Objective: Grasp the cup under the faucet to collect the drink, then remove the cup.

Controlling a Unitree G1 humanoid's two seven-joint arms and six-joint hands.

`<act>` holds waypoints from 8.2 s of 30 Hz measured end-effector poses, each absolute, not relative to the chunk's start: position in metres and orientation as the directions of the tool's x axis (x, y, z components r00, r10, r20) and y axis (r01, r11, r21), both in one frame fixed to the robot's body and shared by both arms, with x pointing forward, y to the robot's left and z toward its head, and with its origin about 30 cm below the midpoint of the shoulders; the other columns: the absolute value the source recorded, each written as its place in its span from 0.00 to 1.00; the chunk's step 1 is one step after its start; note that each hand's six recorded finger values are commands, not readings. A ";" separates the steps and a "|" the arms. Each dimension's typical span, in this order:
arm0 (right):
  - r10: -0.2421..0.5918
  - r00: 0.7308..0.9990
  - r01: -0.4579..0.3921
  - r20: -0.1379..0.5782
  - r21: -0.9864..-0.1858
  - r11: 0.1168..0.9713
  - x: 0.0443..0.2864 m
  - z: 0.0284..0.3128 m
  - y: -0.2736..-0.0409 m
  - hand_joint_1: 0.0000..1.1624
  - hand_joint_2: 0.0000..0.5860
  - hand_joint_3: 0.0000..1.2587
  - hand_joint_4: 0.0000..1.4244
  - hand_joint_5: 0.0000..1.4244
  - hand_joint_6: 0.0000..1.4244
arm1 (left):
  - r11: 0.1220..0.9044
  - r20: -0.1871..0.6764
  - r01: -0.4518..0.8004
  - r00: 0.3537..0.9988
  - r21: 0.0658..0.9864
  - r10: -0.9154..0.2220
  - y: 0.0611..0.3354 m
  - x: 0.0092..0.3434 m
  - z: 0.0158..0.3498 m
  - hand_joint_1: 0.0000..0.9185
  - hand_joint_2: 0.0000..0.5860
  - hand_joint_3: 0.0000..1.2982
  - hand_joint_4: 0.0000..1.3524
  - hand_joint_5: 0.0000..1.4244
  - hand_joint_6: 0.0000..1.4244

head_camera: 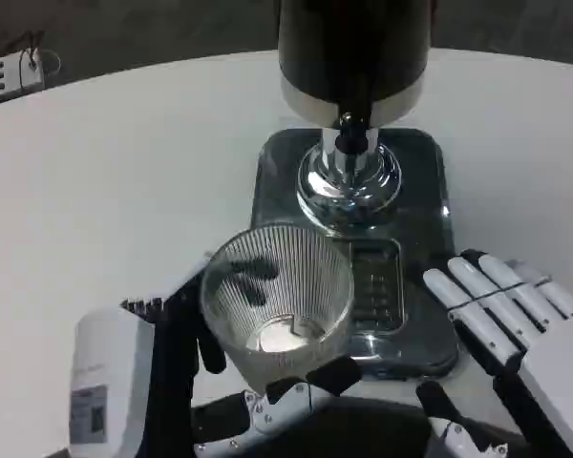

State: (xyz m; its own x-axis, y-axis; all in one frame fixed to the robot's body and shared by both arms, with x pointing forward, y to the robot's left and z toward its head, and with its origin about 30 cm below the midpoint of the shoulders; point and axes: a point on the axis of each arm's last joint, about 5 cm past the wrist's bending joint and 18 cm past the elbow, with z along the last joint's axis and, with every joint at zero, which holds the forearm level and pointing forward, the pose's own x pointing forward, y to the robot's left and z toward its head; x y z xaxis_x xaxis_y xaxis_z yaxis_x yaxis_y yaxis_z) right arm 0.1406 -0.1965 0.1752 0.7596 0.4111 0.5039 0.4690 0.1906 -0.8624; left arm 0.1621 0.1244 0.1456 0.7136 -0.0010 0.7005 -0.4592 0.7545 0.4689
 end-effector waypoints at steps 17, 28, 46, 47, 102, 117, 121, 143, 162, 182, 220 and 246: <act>0.407 0.765 0.460 0.499 -0.866 0.198 0.135 0.175 -0.196 0.15 0.86 0.09 0.07 0.09 0.15 | 0.752 0.692 -0.464 0.722 0.468 0.015 0.127 0.158 0.144 0.79 0.00 0.74 0.82 0.81 0.90; 0.391 0.777 0.457 0.494 -0.869 0.190 0.130 0.175 -0.200 0.15 0.86 0.09 0.07 0.09 0.15 | 0.753 0.708 -0.476 0.706 0.455 0.018 0.126 0.163 0.148 0.79 0.00 0.74 0.82 0.81 0.90; 0.341 0.809 0.452 0.480 -0.877 0.162 0.122 0.175 -0.212 0.15 0.86 0.09 0.07 0.09 0.15 | 0.727 0.673 -0.496 0.737 0.475 0.063 0.117 0.215 0.129 0.79 0.00 0.74 0.82 0.81 0.90; 0.336 0.811 0.451 0.479 -0.878 0.162 0.121 0.175 -0.213 0.15 0.86 0.09 0.07 0.09 0.15 | 0.722 0.667 -0.500 0.741 0.479 0.070 0.117 0.219 0.127 0.79 0.00 0.74 0.82 0.81 0.90; 0.272 0.833 0.448 0.482 -0.876 0.179 0.113 0.174 -0.232 0.16 0.85 0.10 0.07 0.10 0.16 | 0.692 0.636 -0.442 0.771 0.570 -0.031 0.080 0.295 0.132 0.00 0.00 0.11 0.05 0.36 0.38; 0.264 0.832 0.441 0.488 -0.871 0.217 0.106 0.171 -0.224 0.17 0.85 0.10 0.07 0.10 0.16 | 0.747 0.754 -0.572 0.640 0.339 0.148 0.111 0.244 0.164 0.00 0.15 0.05 0.00 0.15 0.04; 0.267 0.831 0.436 0.488 -0.870 0.230 0.106 0.170 -0.222 0.17 0.85 0.10 0.07 0.10 0.17 | 0.759 0.769 -0.568 0.623 0.317 0.145 0.113 0.231 0.182 0.00 0.16 0.00 0.00 0.10 0.00; 0.290 0.817 0.432 0.499 -0.862 0.266 0.106 0.170 -0.219 0.15 0.85 0.10 0.07 0.11 0.16 | 0.790 0.823 -0.495 0.568 0.362 -0.021 0.087 0.217 0.245 0.00 0.27 0.00 0.00 0.02 0.00; 0.276 0.820 0.439 0.502 -0.860 0.261 0.104 0.172 -0.228 0.14 0.84 0.10 0.07 0.12 0.17 | 0.823 0.792 -0.397 0.603 0.407 -0.101 0.053 0.228 0.231 0.00 0.27 0.00 0.00 0.02 0.00; 0.245 0.827 0.447 0.506 -0.856 0.258 0.106 0.172 -0.241 0.14 0.84 0.10 0.07 0.12 0.18 | 0.827 0.763 -0.343 0.628 0.445 -0.150 0.035 0.232 0.216 0.00 0.27 0.00 0.00 0.01 0.00; 0.239 0.824 0.442 0.513 -0.848 0.293 0.109 0.171 -0.244 0.15 0.83 0.10 0.07 0.13 0.19 | 0.646 0.636 -0.302 0.674 0.701 -0.376 0.032 0.226 0.246 0.00 0.22 0.02 0.00 0.12 0.00; 0.211 0.857 0.340 0.470 -0.823 0.455 0.127 0.172 -0.235 0.21 0.65 0.05 0.07 0.11 0.19 | 0.613 0.618 -0.298 0.671 0.731 -0.410 0.035 0.226 0.252 0.00 0.22 0.05 0.00 0.14 0.00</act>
State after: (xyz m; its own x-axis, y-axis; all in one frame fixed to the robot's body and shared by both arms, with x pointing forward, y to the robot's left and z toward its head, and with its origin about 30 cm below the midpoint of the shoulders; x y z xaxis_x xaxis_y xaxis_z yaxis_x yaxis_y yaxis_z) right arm 0.1266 -0.2345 0.1716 0.8569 0.2106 0.4705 0.3403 0.4545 -0.8232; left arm 0.2262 0.0351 0.2515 0.6714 -0.4098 0.6175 -0.2984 0.6133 0.7314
